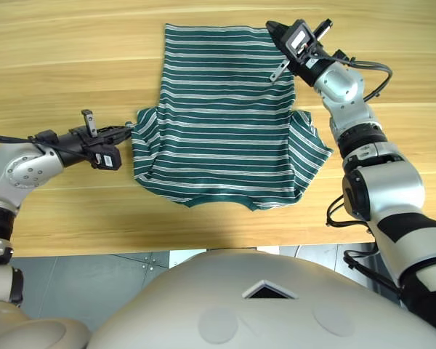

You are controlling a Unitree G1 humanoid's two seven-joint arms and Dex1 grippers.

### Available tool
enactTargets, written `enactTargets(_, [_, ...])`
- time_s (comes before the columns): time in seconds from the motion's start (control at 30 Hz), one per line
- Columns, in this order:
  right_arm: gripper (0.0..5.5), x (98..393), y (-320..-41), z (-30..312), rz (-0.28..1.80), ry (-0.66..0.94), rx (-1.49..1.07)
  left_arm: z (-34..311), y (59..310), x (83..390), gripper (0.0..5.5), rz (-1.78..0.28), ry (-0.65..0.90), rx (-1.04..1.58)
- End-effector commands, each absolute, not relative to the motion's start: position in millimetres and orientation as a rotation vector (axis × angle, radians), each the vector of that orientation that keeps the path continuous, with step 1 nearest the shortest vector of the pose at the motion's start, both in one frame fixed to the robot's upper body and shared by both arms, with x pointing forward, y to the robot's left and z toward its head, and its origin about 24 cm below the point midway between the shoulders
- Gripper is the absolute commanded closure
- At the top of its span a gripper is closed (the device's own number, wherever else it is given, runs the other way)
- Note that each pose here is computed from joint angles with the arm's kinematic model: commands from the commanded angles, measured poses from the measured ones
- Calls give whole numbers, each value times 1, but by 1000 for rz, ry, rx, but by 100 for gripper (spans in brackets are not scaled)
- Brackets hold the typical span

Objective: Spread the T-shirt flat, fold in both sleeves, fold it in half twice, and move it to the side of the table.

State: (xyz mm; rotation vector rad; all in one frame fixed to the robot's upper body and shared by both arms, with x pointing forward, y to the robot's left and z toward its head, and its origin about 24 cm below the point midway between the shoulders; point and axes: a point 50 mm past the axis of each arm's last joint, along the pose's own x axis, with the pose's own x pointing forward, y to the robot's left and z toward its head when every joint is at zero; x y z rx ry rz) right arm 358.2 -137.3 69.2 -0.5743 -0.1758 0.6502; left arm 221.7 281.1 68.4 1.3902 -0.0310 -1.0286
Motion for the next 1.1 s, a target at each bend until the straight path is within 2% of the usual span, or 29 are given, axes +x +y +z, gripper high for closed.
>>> enactTargets(0.03, [550,357,-136,70,653,-188,-578,74,274,221,547,-1040,-86,1376])
enactTargets(0.77, [550,356,-131,69,667,-199,-573,52,214,218,547,-1192,-220,1298])
enactTargets(1.1, [550,355,-128,69,673,-210,-566,41,199,228,547,-1191,-194,1288])
